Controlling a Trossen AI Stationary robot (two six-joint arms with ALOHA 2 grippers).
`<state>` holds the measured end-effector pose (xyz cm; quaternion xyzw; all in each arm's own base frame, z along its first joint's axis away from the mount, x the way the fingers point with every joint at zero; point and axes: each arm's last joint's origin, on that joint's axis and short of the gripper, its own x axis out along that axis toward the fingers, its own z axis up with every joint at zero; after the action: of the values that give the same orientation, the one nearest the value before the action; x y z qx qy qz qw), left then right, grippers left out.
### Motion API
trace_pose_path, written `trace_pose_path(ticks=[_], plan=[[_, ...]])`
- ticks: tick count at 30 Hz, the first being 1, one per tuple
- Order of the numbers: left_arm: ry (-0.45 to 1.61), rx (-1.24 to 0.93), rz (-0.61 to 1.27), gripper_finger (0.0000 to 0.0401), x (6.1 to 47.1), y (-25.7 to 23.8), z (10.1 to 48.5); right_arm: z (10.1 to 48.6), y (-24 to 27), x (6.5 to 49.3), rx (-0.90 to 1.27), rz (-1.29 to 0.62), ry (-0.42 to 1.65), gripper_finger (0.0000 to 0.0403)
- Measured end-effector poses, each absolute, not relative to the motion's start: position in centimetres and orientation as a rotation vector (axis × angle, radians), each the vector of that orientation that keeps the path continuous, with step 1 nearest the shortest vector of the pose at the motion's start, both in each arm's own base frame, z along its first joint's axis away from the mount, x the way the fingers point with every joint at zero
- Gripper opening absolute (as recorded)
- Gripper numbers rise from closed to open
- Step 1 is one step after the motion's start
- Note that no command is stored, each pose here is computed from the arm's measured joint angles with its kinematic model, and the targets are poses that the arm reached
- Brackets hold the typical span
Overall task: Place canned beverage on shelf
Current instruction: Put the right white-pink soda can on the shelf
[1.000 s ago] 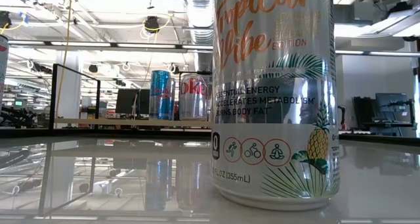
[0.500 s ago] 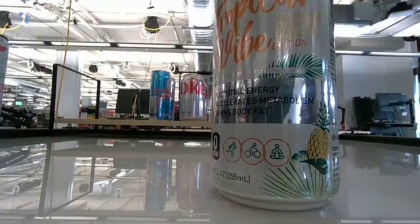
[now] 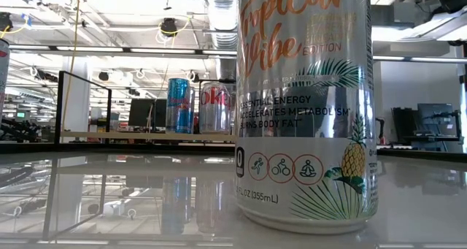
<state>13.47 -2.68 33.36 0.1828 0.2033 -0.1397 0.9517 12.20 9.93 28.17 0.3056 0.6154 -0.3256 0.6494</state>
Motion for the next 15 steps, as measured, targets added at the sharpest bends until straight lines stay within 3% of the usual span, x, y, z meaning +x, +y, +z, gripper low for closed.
trace_pose_path(ticks=[6,15], plan=[[0.426,0.372,-0.286,0.0,13.4,-2.7,33.2,28.2,10.0,12.2,0.721,-0.752,1.407,0.0276],[0.427,0.362,-0.284,0.0,13.4,-2.7,33.2,29.5,10.3,13.0,0.744,-0.66,1.312,0.0273]])
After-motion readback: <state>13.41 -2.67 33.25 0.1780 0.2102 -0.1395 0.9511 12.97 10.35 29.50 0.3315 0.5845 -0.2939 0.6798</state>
